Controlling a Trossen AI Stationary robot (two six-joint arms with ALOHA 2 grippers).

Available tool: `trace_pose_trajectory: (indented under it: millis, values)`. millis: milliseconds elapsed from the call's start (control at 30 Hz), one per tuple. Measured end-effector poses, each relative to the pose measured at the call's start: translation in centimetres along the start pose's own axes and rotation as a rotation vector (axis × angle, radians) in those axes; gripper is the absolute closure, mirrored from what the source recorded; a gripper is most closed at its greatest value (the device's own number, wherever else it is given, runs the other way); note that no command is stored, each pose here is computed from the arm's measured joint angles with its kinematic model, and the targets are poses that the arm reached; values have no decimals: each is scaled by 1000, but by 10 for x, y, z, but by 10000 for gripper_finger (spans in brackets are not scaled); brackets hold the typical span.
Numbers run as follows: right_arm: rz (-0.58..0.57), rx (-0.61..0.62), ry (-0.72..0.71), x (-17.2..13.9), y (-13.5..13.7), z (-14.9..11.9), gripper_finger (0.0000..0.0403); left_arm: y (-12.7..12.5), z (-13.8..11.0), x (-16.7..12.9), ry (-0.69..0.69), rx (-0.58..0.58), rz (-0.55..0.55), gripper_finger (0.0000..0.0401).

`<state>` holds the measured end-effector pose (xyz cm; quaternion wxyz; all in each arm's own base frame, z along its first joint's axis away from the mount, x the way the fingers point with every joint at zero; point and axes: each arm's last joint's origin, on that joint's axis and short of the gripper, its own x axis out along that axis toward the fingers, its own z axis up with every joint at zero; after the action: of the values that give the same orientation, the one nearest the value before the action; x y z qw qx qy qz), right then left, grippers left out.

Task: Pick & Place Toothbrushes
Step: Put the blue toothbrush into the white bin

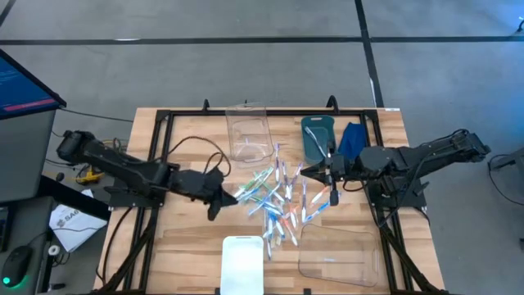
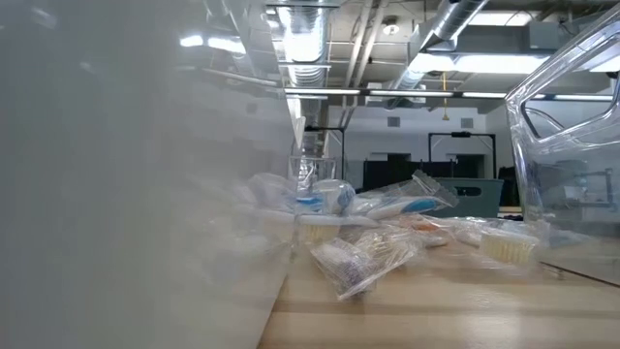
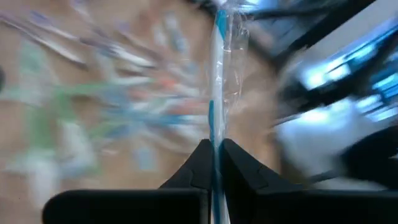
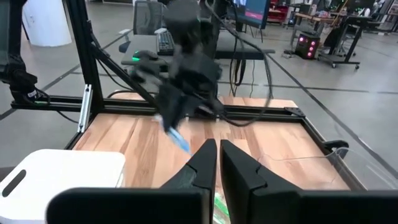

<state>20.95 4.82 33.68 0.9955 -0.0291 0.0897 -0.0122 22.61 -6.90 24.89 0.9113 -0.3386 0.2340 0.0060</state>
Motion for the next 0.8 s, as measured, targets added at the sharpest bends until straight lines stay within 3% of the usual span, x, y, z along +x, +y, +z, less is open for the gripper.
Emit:
trace_pose_trajectory:
  millis: [100, 233, 433, 567, 667, 800]
  values:
    - [1, 28, 4, 0, 0, 0, 389, -24, -11, -1, -59, -147, -98, 394]
    - [3, 26, 25, 0, 1, -3, 387, -50, -38, 9, -87, -263, -71, 394]
    - [3, 36, 28, 0, 1, -3, 389, -94, -73, 53, -40, -318, 4, 394]
    - [2, 45, 26, 0, 1, -3, 389, -112, -79, 76, 45, -298, 147, 394]
    - [2, 50, 26, 0, 1, -3, 390, -116, -82, 80, 76, -297, 235, 394]
    - [1, 24, 22, 0, 0, -2, 389, -121, -84, 79, 44, -352, 238, 394]
